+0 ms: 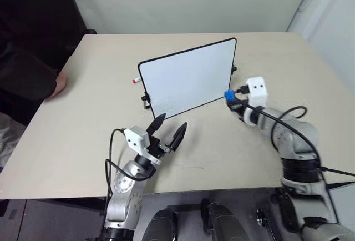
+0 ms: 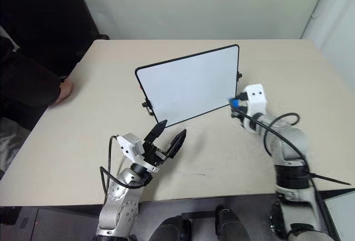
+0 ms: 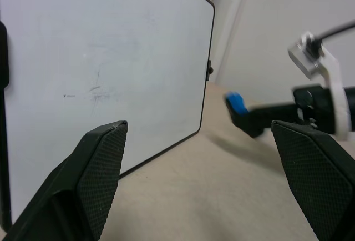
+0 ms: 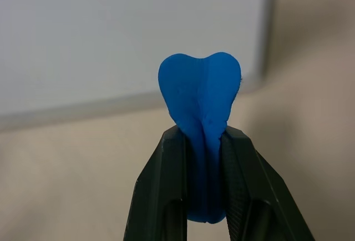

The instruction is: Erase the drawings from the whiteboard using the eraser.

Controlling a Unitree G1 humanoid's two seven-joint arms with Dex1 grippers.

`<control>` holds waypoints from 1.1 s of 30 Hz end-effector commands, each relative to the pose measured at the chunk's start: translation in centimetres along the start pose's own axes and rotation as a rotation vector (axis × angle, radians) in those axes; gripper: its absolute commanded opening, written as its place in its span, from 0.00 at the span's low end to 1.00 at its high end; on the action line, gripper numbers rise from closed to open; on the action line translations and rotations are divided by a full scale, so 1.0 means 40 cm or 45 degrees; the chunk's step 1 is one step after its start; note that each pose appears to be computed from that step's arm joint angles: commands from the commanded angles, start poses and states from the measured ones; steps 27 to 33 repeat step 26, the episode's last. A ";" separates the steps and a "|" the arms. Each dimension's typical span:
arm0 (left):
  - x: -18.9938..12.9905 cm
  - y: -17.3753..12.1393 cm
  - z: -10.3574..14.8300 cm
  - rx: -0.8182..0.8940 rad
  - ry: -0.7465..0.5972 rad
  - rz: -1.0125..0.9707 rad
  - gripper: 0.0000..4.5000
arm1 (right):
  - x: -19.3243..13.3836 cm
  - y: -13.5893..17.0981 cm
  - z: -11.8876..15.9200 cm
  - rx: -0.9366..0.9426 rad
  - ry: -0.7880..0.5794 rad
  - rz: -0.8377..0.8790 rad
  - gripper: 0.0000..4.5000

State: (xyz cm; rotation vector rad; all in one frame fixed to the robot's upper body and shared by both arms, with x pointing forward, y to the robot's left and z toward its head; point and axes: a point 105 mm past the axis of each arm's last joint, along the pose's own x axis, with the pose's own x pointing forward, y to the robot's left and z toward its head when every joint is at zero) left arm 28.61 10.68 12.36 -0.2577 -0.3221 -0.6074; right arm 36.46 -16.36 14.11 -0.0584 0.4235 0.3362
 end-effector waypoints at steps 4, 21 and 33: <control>0.011 -0.015 0.020 0.013 -0.051 -0.026 1.00 | -0.075 0.025 -0.028 0.005 0.091 0.124 0.10; 0.029 -0.015 0.007 0.010 -0.039 -0.053 1.00 | -0.103 -0.039 0.063 0.015 -0.460 0.017 0.87; 0.029 -0.014 0.006 0.015 -0.040 -0.049 1.00 | -0.134 0.039 0.107 0.042 -0.721 0.232 0.87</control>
